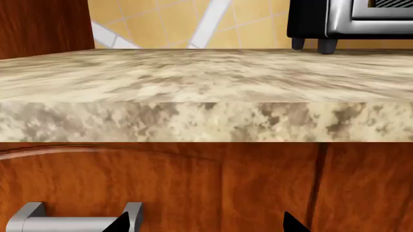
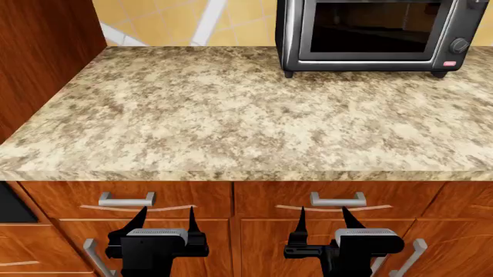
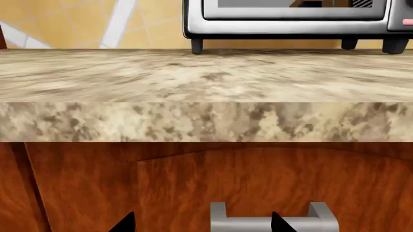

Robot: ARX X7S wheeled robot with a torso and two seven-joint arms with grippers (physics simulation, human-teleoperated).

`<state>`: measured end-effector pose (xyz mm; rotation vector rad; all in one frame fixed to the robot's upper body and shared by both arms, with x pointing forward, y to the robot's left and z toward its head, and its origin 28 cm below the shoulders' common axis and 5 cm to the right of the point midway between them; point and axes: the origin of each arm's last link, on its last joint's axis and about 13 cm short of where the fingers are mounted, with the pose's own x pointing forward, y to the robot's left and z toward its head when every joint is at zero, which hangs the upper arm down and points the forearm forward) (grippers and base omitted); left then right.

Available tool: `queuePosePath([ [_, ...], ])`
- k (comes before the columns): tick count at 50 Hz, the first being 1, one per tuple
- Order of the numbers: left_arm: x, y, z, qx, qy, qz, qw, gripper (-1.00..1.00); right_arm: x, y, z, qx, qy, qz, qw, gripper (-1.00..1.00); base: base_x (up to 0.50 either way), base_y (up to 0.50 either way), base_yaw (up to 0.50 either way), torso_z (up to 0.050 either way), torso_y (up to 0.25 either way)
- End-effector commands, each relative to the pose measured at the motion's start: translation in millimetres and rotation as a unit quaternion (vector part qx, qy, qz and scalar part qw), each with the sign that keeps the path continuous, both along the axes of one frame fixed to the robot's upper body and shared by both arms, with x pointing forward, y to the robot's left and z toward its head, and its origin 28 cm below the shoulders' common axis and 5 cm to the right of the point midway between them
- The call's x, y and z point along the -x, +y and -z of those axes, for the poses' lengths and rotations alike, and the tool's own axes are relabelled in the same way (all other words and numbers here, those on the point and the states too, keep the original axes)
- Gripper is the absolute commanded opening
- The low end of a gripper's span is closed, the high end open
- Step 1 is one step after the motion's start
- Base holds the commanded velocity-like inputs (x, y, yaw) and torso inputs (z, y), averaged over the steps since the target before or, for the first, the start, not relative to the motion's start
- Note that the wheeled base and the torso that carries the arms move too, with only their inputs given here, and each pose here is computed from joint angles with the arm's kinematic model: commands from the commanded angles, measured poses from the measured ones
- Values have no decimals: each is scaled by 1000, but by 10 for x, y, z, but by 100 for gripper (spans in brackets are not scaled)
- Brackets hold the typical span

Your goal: Preheat the oven by turning the temperature knob.

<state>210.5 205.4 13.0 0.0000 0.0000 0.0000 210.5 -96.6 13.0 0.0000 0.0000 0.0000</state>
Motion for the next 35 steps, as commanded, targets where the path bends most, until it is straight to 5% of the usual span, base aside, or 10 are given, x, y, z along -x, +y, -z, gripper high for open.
queuePosePath([
  [1, 0, 1, 1, 0, 0, 0, 1000, 100, -2, 6, 8, 6, 1, 3, 1000, 100, 0, 0, 0, 0, 0],
  [12, -11, 5, -21, 1, -11, -7, 1000, 100, -15, -4, 4, 25, -8, 13, 1000, 100, 0, 0, 0, 0, 0],
  [13, -3, 4, -65, 3, -20, -7, 1000, 100, -41, -33, -79, 117, -50, 28, 991, 100, 0, 0, 0, 0, 0],
  [14, -13, 8, -98, 0, -33, -15, 999, 100, -42, -58, -164, 147, -73, 32, 986, 100, 0, 0, 0, 0, 0],
  [15, -9, 10, -264, 9, -65, -16, 998, 100, 3, -49, -361, 88, -94, 24, 991, 100, 0, 0, 0, 0, 0],
  [16, -27, 14, -385, 13, -89, -23, 996, 100, 15, -50, -454, 79, -106, 30, 991, 100, 0, 0, 0, 0, 0],
  [19, -84, 104, -956, 40, -177, -35, 983, 100, 81, -41, -874, 115, -172, 33, 978, 100, 0, 0, 0, 0, 0],
  [23, 62, 85, -1358, 39, -261, -21, 964, 100, 189, 27, -1401, 106, -248, 21, 963, 100, 0, 0, 0, 0, 0],
  [29, 234, 109, -1622, 20, -341, -34, 939, 100, 325, 128, -1623, 122, -290, 1, 949, 100, 0, 0, 0, 0, 0],
  [35, 295, 135, -1838, 40, -367, -35, 929, 100, 411, 129, -1769, 126, -326, -8, 937, 100, 0, 0, 0, 0, 0],
])
